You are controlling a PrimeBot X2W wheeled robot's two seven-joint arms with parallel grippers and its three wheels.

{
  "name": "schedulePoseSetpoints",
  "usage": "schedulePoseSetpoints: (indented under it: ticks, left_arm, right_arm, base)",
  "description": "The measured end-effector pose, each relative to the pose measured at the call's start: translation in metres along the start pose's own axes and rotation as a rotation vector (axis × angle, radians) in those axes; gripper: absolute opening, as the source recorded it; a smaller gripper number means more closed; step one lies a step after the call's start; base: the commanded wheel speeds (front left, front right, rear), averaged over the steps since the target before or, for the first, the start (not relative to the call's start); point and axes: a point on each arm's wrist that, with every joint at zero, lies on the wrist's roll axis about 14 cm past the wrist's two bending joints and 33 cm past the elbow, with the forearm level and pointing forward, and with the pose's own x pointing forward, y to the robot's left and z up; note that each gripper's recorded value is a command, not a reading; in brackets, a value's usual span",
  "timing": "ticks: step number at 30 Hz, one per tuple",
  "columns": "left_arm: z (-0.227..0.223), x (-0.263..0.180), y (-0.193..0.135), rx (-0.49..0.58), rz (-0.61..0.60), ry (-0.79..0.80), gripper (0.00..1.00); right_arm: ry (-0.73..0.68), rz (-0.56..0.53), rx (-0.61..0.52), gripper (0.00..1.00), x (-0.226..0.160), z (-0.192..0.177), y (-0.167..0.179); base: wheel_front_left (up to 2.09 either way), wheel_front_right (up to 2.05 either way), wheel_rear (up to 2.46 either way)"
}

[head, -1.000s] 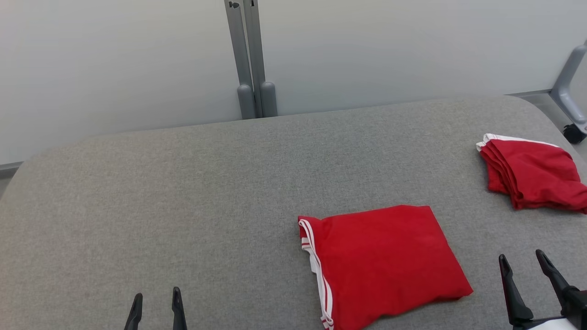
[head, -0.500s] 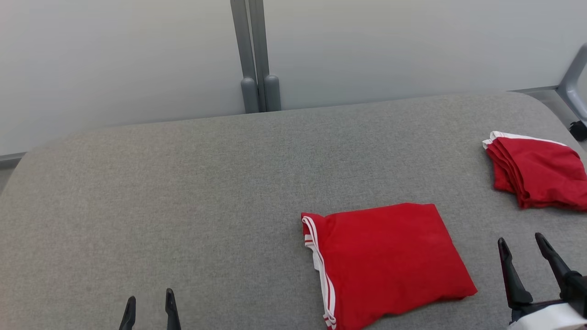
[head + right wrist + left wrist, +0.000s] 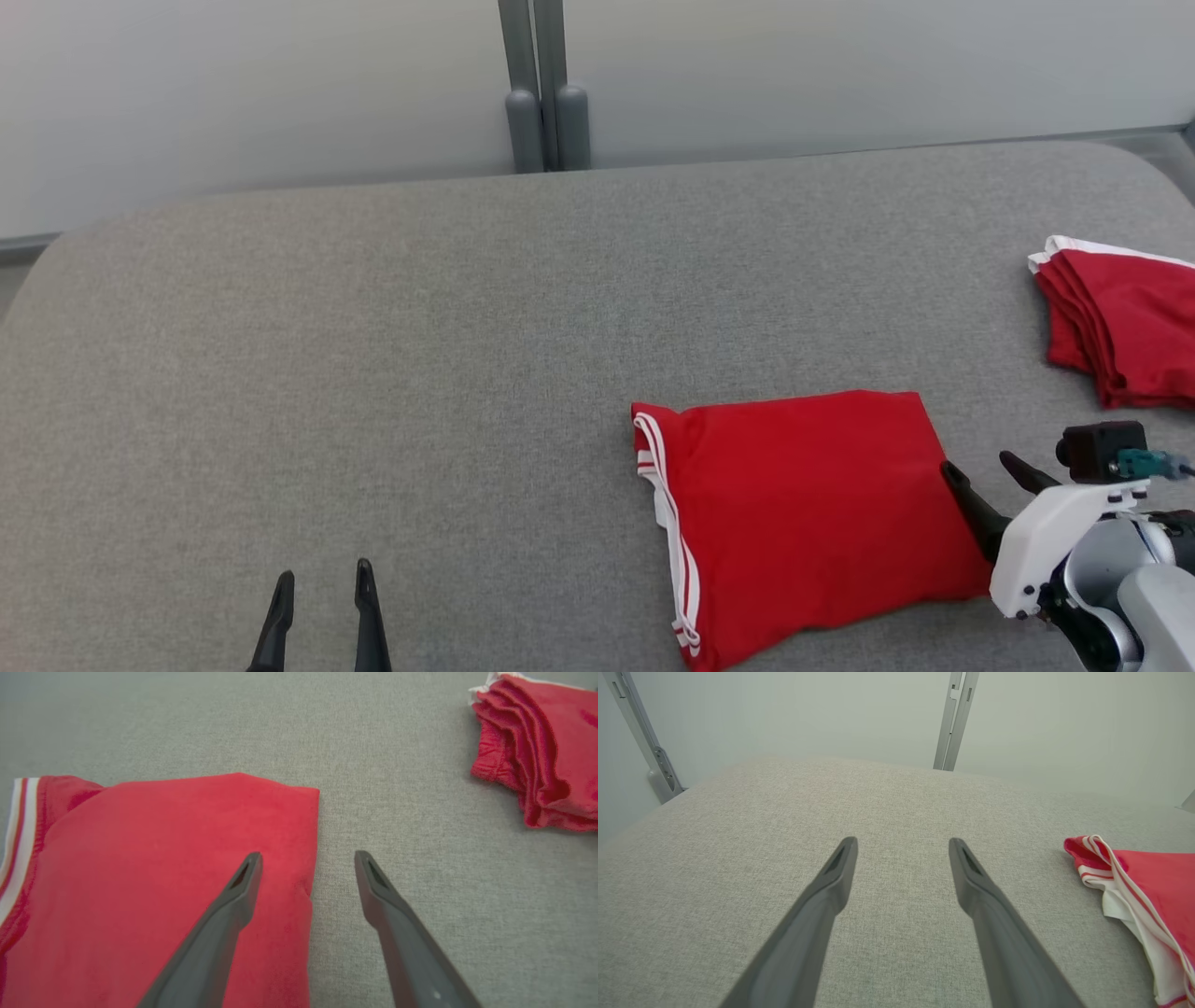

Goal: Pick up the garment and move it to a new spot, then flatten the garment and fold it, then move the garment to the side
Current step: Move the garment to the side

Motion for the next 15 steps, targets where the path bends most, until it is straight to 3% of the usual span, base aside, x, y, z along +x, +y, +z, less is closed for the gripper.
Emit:
schedulePoseSetpoints:
  ticks: [9, 10, 11, 15]
  left_arm:
    - [-0.008, 0.009, 0.004, -0.007, 0.033, 0.03, 1.0]
    - [-0.009, 0.009, 0.006, -0.007, 0.042, 0.033, 1.0]
    - [-0.009, 0.009, 0.008, -0.008, 0.048, 0.034, 1.0]
    - [-0.008, 0.014, 0.008, -0.011, 0.053, 0.033, 1.0]
  right_arm:
    - [0.279, 0.033, 0.11, 1.0, 0.038, -0.051, 0.012]
    - [0.281, 0.045, 0.112, 0.06, 0.042, -0.05, 0.015]
    - [0.275, 0.056, 0.125, 0.0, 0.046, -0.046, 0.018]
    - [0.166, 0.087, 0.145, 0.0, 0.065, -0.01, 0.022]
  base:
    - [0.0, 0.0, 0.0]
    - [0.0, 0.0, 0.0]
    - [0.0, 0.0, 0.0]
    - [0.0, 0.0, 0.0]
